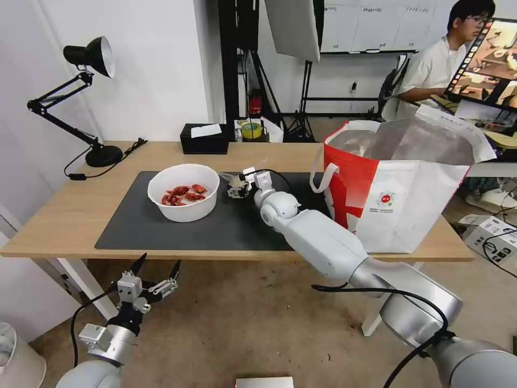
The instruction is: Pick up the trash from the table and place it into the takeout bag.
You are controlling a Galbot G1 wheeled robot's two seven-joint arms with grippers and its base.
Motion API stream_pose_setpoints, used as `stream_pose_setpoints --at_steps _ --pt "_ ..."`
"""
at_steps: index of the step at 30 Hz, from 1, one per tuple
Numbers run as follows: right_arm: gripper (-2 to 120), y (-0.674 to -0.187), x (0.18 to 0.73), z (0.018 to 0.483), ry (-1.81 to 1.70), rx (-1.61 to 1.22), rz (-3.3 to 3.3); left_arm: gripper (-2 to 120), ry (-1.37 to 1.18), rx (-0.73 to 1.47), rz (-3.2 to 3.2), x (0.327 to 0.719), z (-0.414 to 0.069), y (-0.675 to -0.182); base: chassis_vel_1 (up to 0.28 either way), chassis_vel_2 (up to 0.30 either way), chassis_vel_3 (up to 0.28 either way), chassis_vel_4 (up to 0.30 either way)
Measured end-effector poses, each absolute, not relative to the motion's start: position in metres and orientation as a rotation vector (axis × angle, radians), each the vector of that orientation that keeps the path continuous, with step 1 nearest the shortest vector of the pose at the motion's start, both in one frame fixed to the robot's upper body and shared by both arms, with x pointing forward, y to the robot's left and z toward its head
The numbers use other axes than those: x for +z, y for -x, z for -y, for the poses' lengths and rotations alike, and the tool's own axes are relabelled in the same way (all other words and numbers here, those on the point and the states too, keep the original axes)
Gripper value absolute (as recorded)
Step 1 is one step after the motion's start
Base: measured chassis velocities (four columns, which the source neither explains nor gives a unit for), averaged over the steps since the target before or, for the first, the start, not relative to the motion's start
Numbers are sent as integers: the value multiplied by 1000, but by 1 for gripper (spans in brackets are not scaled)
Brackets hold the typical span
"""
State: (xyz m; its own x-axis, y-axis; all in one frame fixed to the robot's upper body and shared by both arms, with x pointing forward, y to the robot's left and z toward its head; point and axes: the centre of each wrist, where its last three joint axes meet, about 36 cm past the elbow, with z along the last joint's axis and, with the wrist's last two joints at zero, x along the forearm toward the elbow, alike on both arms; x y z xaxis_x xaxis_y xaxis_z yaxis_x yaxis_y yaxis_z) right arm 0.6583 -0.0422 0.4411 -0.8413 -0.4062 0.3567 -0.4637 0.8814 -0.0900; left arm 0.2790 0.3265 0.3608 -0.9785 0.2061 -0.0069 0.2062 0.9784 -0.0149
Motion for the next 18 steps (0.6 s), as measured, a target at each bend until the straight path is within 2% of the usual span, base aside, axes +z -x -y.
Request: stream_pose_setpoints --at_steps 9,11,17,18 --pt "100 -664 438 37 -648 259 2699 100 -317 -27 -3126 360 -326 -274 0 0 0 0" --pt "96 -664 438 36 -647 260 2693 100 -316 -30 -3127 360 -325 -273 0 0 0 0" --pt "71 -660 434 38 -640 246 2670 100 -314 -32 -3122 360 -324 -272 0 0 0 0" --pt "71 -660 434 38 -640 246 2670 100 -314 -32 -3122 360 -324 -272 0 0 0 0"
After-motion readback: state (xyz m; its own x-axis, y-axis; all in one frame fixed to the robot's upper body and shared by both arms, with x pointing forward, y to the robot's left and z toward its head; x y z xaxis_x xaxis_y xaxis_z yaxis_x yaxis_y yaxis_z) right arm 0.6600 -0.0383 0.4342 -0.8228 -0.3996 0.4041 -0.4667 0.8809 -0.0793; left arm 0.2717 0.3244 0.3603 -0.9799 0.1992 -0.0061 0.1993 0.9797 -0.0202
